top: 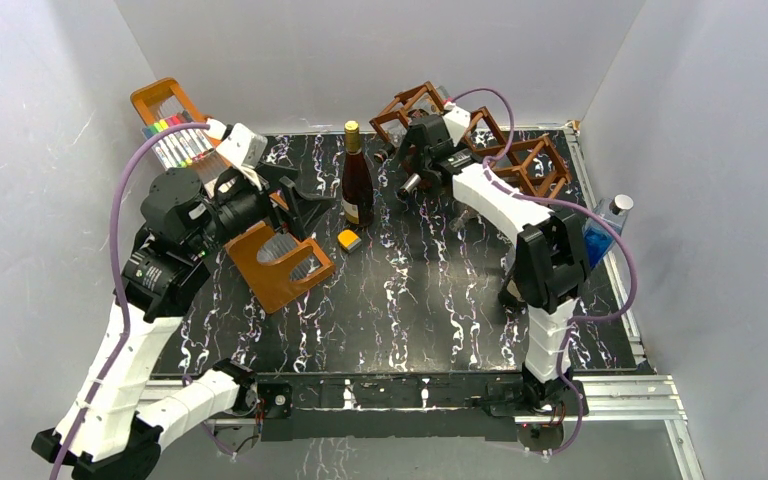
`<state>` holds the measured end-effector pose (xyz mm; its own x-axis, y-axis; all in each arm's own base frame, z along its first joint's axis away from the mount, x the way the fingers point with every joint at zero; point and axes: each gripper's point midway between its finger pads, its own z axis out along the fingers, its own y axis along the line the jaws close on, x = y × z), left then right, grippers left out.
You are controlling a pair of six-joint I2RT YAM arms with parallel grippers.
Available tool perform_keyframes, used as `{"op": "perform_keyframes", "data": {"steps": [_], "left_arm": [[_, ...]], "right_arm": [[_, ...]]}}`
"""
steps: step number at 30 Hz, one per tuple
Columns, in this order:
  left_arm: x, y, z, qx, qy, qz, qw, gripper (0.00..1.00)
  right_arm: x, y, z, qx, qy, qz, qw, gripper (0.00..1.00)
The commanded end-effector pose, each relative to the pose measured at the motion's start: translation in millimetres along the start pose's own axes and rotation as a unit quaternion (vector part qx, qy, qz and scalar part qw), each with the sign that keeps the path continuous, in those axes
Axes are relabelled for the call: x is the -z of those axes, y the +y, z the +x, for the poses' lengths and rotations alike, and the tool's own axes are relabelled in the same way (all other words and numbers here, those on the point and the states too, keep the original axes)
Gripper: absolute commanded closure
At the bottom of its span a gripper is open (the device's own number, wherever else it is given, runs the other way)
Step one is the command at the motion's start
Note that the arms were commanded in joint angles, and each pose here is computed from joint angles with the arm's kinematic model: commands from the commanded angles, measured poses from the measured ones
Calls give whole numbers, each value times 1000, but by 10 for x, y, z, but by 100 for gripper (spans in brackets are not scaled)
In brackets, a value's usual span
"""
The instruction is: Take the wine bottle off the wine rack
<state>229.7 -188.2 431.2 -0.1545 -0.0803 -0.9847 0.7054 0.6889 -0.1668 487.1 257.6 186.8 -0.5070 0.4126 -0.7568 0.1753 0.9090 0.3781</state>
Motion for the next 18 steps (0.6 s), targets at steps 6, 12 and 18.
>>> {"op": "perform_keyframes", "data": {"steps": [6,12,18], "left_arm": [[30,-51,83,7,13,13,1000,2],[-51,-47,178,15,28,22,999,2],[-80,-75,187,28,29,30,999,2]], "right_arm": [[19,-220,-429,-17,-68,43,997,2],[196,-749,-667,23,-107,106,988,2],[162,-1150,-809,22,-111,137,984,2]]}}
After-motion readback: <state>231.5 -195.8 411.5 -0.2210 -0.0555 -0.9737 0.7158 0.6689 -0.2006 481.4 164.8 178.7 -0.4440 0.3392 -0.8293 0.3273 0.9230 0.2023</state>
